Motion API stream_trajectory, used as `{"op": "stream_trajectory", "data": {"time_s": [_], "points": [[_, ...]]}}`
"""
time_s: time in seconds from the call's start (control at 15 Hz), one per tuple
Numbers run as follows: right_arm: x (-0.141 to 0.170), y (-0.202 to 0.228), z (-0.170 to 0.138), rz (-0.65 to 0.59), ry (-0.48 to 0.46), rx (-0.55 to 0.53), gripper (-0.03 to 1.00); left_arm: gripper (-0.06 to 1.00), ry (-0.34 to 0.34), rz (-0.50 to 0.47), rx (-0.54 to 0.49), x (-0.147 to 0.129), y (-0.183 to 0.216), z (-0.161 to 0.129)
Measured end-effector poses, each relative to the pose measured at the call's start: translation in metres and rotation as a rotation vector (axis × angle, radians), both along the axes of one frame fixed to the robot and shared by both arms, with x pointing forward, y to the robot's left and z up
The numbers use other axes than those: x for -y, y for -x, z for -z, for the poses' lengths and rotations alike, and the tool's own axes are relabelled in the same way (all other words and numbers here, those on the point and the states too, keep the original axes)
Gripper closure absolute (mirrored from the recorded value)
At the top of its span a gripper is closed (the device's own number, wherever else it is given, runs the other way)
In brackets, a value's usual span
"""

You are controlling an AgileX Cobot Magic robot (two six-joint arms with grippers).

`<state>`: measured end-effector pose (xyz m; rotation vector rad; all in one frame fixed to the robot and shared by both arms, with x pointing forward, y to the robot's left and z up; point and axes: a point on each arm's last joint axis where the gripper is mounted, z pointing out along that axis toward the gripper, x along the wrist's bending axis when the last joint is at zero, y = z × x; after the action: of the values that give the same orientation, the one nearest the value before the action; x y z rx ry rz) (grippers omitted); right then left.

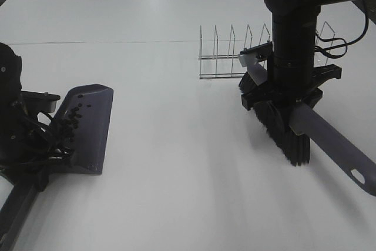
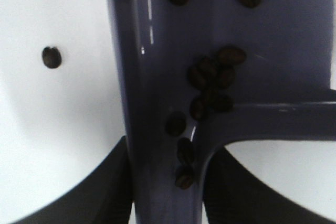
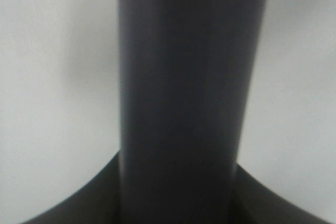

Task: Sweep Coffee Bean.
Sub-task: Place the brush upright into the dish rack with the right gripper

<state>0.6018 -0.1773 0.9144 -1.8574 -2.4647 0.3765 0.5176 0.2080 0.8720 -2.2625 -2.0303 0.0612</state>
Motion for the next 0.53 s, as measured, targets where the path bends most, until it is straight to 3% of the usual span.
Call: {"op": "stream_trajectory", "data": {"time_s": [0.53], "points": [[-0.013, -0.042, 0.004, 0.010, -0.034, 0.094, 0.68, 0.60, 0.003, -0.006, -0.020, 0.000, 0.002, 0.000]]}}
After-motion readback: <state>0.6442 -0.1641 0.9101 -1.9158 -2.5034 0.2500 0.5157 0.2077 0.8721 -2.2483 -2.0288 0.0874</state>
